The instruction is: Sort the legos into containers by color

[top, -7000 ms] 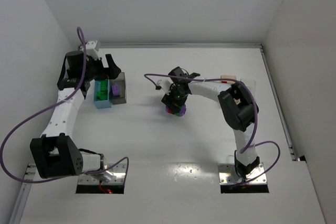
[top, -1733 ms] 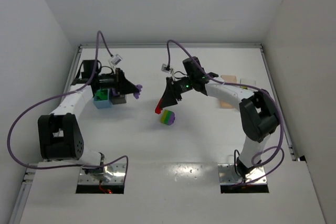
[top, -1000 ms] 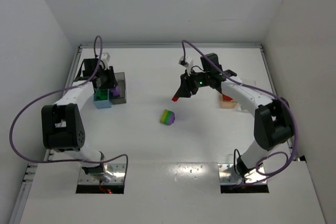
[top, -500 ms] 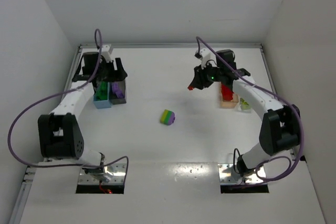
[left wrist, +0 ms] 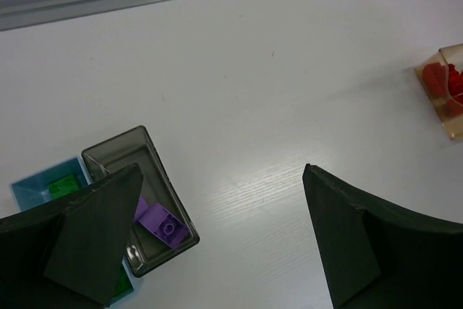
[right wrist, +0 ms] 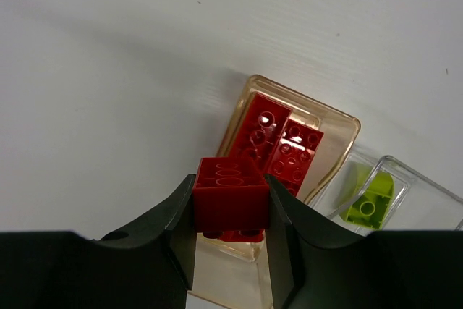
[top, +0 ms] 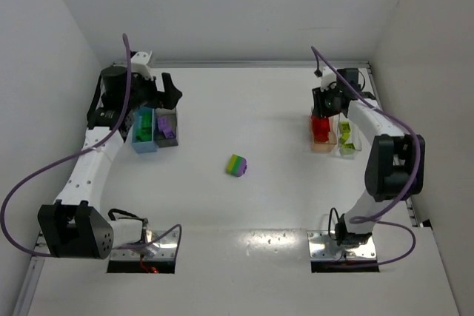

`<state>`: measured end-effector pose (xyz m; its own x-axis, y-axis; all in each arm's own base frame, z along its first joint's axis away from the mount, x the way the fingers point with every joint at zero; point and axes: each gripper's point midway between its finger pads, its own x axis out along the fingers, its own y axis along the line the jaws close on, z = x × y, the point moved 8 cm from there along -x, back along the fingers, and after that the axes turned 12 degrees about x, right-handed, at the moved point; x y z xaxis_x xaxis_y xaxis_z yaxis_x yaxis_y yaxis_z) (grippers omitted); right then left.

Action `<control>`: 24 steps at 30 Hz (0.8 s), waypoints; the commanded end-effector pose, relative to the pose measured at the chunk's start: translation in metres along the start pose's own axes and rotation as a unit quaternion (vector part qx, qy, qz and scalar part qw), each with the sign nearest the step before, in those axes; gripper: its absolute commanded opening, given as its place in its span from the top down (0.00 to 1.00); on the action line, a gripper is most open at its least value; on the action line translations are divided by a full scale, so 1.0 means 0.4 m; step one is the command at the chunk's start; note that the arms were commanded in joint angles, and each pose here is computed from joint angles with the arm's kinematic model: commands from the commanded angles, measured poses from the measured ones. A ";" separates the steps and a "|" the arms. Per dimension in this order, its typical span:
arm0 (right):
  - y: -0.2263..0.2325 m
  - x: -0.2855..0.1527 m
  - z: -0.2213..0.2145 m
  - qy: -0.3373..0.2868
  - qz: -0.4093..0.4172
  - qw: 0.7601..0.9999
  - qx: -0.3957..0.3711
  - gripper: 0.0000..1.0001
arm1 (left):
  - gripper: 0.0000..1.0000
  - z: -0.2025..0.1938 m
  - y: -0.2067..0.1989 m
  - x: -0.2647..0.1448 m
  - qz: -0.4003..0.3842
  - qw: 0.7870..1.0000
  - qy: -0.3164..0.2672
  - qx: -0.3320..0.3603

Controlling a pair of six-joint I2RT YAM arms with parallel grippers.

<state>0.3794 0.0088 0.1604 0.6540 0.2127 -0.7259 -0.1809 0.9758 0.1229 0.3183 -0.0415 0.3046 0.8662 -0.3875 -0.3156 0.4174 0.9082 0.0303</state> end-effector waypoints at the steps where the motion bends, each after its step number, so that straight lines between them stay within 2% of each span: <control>1: -0.045 0.010 0.038 -0.017 -0.038 0.999 -0.001 0.92 | 0.00 0.014 -0.016 -0.008 -0.014 1.000 -0.017 -0.008; 4: -0.073 0.032 0.031 -0.016 -0.051 0.999 0.007 0.92 | 0.00 0.003 -0.007 0.011 0.007 0.999 -0.006 -0.046; 9: -0.097 0.049 0.028 -0.023 -0.070 0.997 0.004 0.90 | 0.00 0.004 -0.017 0.012 -0.013 1.000 -0.008 -0.026; 12: -0.114 0.061 0.022 -0.022 -0.083 0.996 0.008 0.76 | 0.00 -0.005 -0.029 0.013 -0.049 0.999 -0.009 0.004; 13: -0.117 0.061 0.022 -0.021 -0.089 0.996 0.008 0.62 | 0.00 -0.018 -0.031 0.015 -0.055 0.998 -0.004 0.010; 17: -0.115 0.062 0.026 -0.027 -0.084 0.996 0.012 0.40 | 0.00 -0.051 -0.074 0.018 -0.111 0.993 0.014 0.031; 20: -0.098 0.027 0.052 -0.054 -0.068 0.996 0.010 0.34 | 0.00 -0.090 -0.096 0.020 -0.137 0.989 0.036 0.046; 24: -0.059 -0.039 0.086 -0.084 -0.026 0.996 0.016 0.33 | 0.00 -0.122 -0.153 0.001 -0.195 0.976 0.042 0.083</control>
<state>0.3953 -0.0223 0.1364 0.6690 0.1018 -0.7363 -0.0775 0.9947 0.0671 0.2956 -0.0783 0.2573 0.6819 -0.5979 -0.4213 0.6587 0.7524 -0.0016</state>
